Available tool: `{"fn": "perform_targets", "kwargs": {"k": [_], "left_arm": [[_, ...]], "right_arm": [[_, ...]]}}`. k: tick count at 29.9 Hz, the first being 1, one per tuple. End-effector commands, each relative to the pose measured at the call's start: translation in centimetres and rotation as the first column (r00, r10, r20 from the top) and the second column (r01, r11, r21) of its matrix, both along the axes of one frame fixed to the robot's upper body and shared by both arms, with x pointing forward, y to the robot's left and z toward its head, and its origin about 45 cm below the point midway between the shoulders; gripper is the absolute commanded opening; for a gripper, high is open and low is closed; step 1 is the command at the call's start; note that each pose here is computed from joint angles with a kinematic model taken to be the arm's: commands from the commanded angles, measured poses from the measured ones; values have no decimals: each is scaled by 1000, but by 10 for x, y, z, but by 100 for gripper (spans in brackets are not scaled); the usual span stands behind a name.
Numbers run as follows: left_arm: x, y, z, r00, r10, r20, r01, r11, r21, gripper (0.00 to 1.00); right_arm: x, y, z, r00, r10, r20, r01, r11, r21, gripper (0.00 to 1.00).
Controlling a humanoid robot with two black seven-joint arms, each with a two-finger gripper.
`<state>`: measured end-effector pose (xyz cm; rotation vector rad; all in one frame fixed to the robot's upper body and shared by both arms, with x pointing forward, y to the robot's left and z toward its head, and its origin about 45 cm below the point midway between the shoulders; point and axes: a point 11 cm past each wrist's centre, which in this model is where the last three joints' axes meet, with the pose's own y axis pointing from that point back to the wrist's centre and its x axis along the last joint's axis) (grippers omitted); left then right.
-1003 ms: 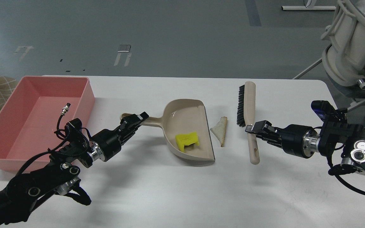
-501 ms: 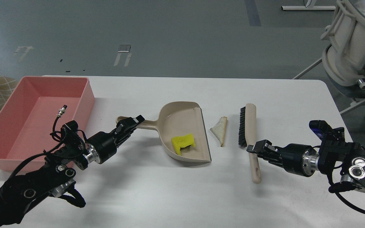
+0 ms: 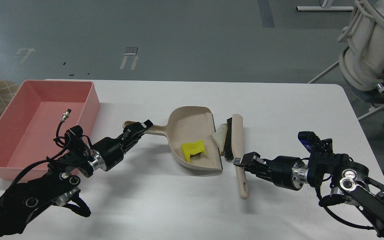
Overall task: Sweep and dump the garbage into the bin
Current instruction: 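Sweep the yellow sponge and wooden stick into the dustpan with the brush, then move the brush away from the dustpan and set it down with the right gripper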
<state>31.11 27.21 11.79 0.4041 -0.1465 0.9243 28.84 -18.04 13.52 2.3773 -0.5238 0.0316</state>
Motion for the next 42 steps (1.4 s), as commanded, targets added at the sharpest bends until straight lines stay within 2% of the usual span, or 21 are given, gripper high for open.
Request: {"fn": "perform_targets", "kwargs": {"k": [1,7,16,20,28,35,42], "left_arm": [[-1,0,-1,1000,0,-3,0,1000,-1,3],[-1,0,-1,1000,0,-3,0,1000,-1,3],[-1,-2,-1,1000,-1,-1,1,1000,-7,3],[2,-7,3,1000,-4,9,4,1000,-19,3],[3,-18,3,1000,-13,13,13,999,-45,3],[5,-28,5,1000,-19,21,20,997,-69,3],[6,-27,6,1000,-17,23,19,997,-69,3]], "right_arm": [[0,14,-2,1000,23,-6,-23,1000,13,0],[2,47,7,998,59,8,-59,995,78,0],[16,48,32,996,48,74,-56,993,105,0],[33,-5,50,990,-15,141,11,1000,28,0],[41,-92,70,975,-82,205,115,982,-153,0],[25,-164,77,972,-118,201,180,927,-328,0],[5,-185,71,980,-112,166,171,898,-406,0]]}}
